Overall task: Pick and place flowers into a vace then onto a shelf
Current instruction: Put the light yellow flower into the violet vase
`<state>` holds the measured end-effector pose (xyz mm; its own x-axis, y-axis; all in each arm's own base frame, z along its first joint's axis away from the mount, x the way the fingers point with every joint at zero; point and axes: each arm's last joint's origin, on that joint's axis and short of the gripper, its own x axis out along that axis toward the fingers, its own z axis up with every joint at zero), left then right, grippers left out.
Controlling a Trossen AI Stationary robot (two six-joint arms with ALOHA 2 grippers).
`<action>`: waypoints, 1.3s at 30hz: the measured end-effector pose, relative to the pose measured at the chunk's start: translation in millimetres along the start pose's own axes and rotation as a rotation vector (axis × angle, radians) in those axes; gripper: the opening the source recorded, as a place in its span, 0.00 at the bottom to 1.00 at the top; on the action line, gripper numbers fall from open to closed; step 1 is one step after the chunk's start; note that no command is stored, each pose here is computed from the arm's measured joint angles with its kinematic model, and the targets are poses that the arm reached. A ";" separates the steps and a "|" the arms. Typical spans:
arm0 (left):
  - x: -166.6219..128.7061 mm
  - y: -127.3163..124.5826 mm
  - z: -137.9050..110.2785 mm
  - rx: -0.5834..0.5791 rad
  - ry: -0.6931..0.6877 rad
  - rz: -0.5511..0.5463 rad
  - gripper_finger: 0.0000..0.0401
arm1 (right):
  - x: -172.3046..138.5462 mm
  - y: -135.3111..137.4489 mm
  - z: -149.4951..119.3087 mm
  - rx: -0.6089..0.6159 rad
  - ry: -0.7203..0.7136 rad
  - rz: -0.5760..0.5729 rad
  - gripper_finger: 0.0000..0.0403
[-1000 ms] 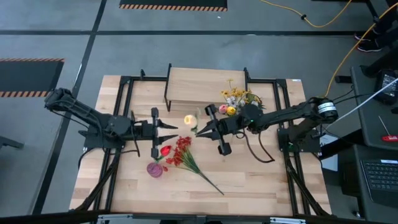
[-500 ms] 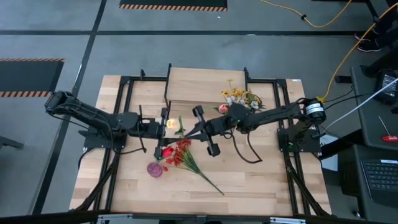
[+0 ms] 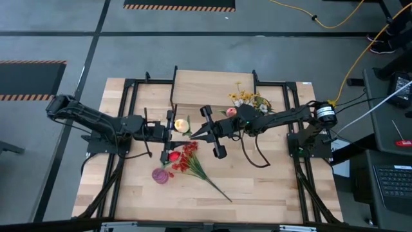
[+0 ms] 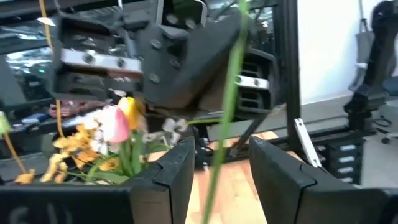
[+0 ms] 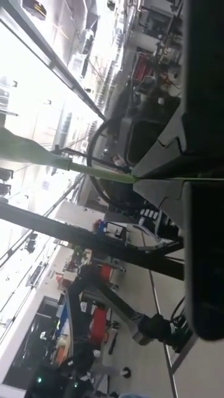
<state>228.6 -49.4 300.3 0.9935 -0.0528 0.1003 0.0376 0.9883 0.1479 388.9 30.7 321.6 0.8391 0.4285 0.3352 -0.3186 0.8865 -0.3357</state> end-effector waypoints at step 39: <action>-0.1 15.8 0.5 -0.060 -0.014 -0.014 0.01 | -2.2 -3.4 1.3 0.007 0.025 -0.007 0.11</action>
<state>229.1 -33.8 303.1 0.9912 -0.0688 0.1128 0.0587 0.9942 0.0899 387.6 27.0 323.1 0.8522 0.4176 0.3152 -0.3155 0.8907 -0.3273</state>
